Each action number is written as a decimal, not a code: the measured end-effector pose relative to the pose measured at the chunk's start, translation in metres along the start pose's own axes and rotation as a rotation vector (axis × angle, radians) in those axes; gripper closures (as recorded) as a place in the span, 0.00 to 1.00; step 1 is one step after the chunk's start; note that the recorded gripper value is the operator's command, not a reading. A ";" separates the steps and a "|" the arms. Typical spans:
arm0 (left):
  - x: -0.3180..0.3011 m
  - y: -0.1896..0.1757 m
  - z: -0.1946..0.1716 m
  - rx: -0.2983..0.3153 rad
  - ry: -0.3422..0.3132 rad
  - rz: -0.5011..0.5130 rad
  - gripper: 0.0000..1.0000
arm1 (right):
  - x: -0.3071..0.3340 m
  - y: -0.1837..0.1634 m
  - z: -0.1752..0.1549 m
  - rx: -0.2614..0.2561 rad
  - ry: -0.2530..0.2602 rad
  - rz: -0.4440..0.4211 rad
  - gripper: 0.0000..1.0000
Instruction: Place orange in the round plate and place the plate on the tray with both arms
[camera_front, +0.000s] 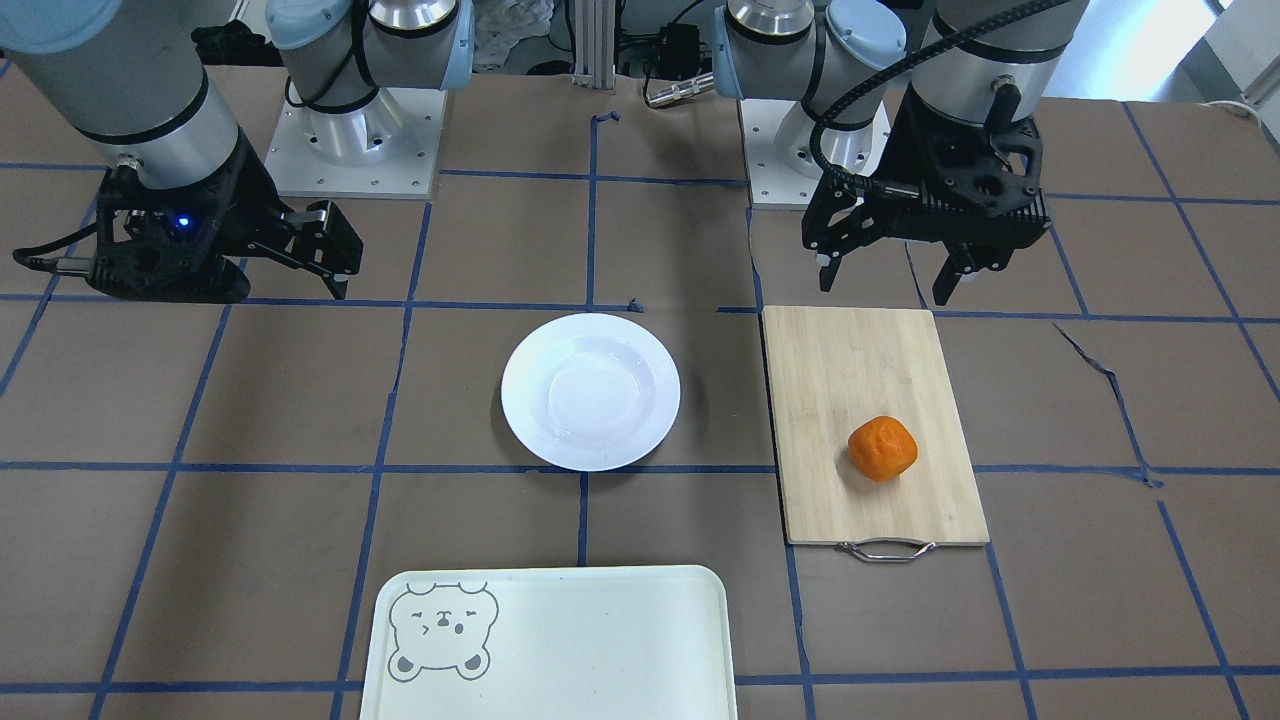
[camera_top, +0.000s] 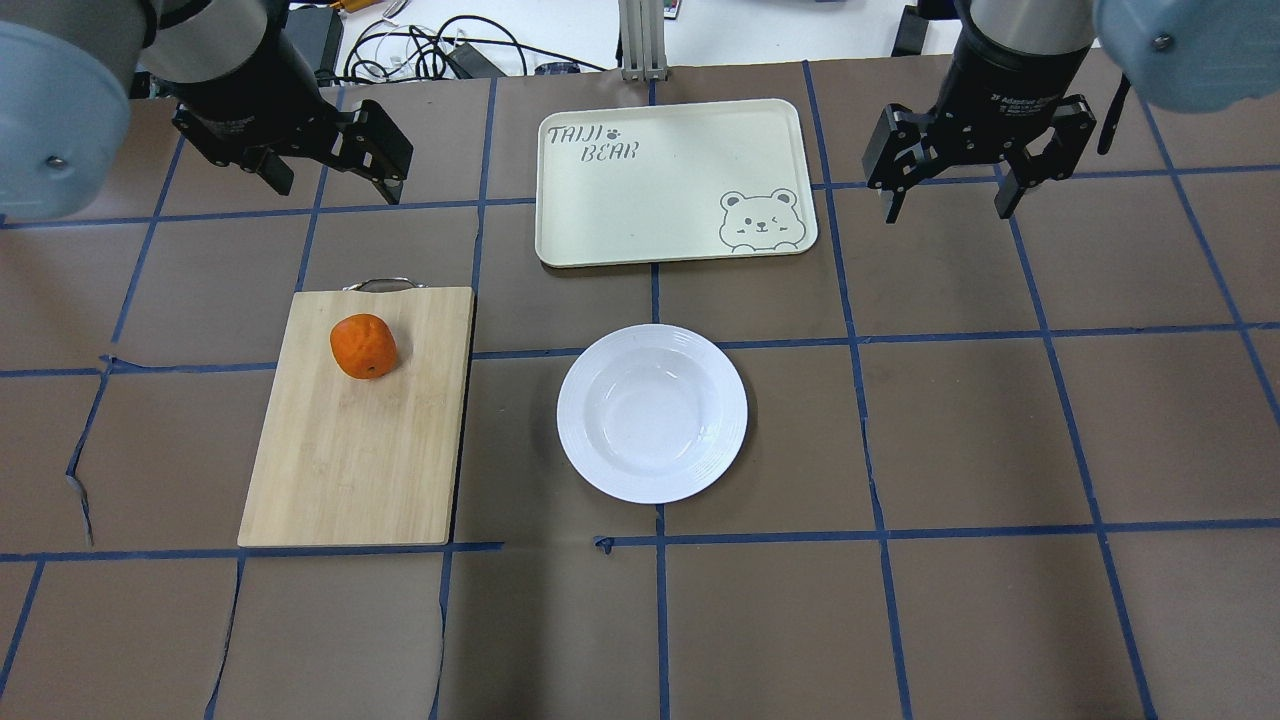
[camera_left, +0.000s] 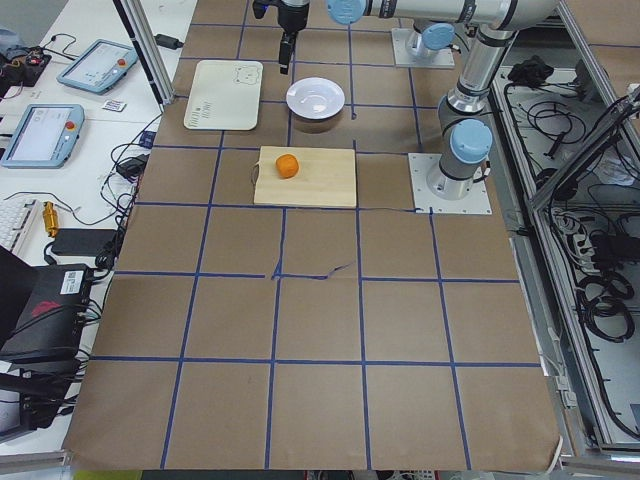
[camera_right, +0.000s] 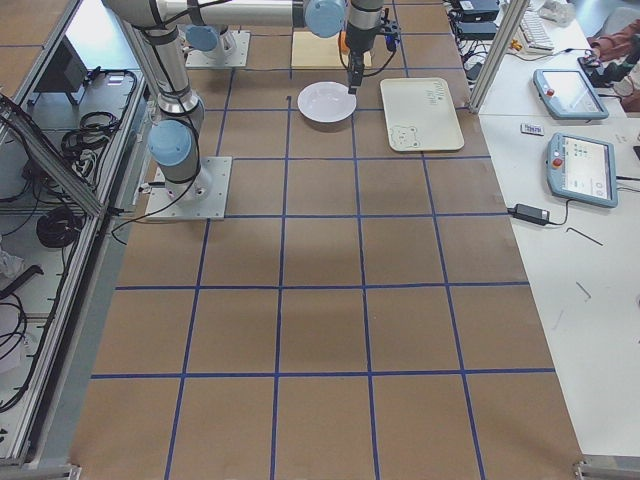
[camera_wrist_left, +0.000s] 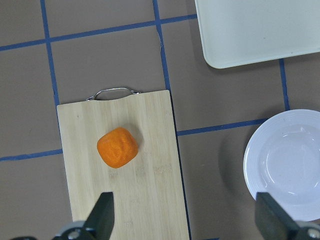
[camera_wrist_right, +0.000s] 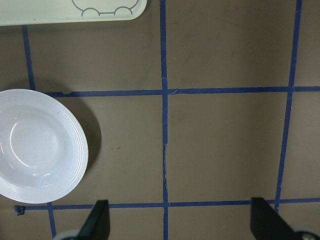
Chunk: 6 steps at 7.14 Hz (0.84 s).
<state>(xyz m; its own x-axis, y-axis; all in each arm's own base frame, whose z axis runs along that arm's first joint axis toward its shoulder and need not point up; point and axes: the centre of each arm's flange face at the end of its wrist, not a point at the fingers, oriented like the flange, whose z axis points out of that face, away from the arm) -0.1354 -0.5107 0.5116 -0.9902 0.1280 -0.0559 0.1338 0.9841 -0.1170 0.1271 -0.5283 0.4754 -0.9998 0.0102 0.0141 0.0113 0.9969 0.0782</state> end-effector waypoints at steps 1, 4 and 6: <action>0.000 0.000 0.000 0.000 0.000 0.000 0.00 | 0.000 0.000 0.000 0.000 0.000 0.000 0.00; -0.001 0.001 -0.001 0.000 -0.001 0.001 0.00 | 0.000 0.000 0.001 -0.001 0.000 -0.004 0.00; -0.001 0.002 -0.001 -0.001 -0.005 0.002 0.00 | 0.000 -0.001 0.001 0.000 0.000 -0.009 0.00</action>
<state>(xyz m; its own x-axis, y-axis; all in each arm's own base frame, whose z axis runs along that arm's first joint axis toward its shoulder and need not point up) -0.1342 -0.5091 0.5121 -0.9897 0.1296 -0.0612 0.1360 0.9840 -0.1154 0.1266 -0.5289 0.4744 -0.9999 0.0017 0.0130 0.0027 0.9969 0.0782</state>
